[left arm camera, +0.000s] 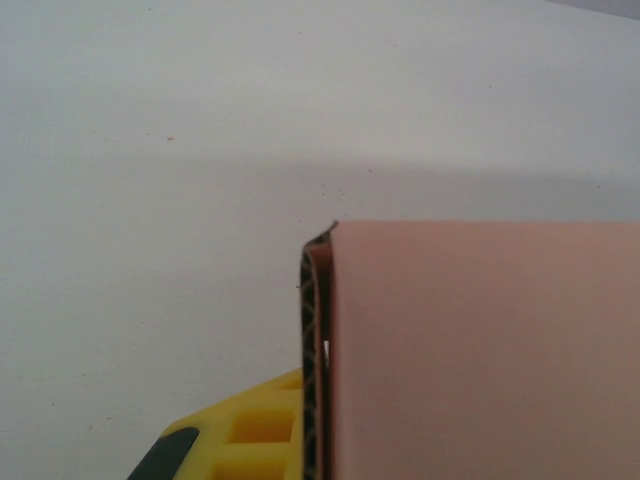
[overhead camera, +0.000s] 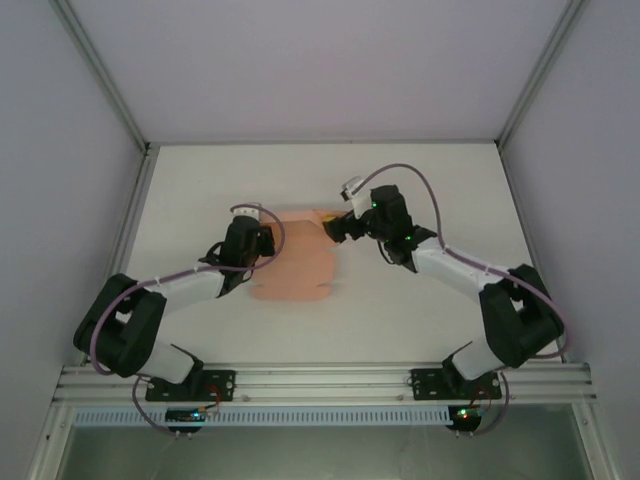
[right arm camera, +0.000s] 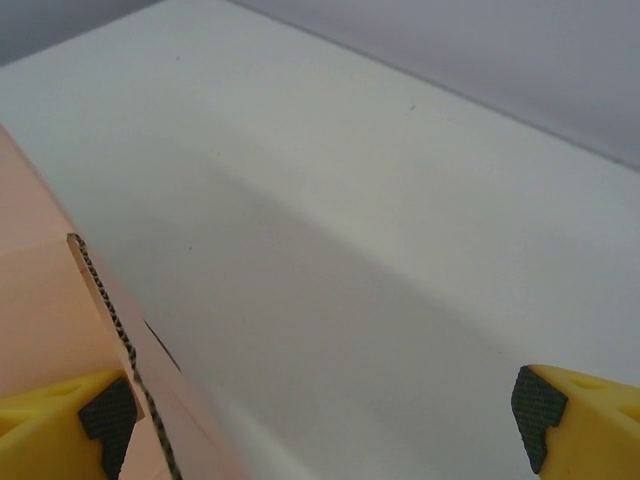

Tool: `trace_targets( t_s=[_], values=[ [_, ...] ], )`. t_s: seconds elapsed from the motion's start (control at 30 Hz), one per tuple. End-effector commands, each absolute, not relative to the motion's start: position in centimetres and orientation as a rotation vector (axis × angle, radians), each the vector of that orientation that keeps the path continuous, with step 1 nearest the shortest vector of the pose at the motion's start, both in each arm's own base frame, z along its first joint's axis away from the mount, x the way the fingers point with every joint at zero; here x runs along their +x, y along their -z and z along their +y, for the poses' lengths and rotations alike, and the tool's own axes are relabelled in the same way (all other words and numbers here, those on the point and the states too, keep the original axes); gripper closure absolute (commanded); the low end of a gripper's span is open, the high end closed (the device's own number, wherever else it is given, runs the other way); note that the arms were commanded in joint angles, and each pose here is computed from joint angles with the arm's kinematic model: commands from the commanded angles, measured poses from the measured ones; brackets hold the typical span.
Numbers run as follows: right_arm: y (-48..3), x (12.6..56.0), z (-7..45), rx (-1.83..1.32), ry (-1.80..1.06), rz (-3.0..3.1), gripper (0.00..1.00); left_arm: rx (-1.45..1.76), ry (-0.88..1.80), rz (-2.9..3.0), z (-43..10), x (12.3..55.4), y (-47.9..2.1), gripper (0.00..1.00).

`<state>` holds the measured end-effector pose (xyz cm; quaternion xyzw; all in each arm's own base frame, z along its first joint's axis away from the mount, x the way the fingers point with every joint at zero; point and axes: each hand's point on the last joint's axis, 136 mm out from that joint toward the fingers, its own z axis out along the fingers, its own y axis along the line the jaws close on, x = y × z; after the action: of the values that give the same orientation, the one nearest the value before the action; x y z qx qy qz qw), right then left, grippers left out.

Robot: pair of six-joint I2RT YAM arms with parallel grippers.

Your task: Assemble paper box

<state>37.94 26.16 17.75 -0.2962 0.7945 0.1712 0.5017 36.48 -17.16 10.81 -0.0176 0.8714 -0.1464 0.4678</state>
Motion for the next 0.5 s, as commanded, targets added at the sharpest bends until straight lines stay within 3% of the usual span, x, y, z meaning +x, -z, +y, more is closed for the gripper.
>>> trace_targets(
  t_s=[0.0,0.47],
  values=[
    [-18.6,39.5,26.8,-0.656,-0.34,1.888,0.01,-0.048,0.427,2.114,-18.4,37.2,-12.4,1.0],
    [-19.8,41.8,29.4,-0.527,-0.101,1.706,0.01,-0.011,0.402,2.153,-19.4,37.2,-11.7,1.0]
  ],
)
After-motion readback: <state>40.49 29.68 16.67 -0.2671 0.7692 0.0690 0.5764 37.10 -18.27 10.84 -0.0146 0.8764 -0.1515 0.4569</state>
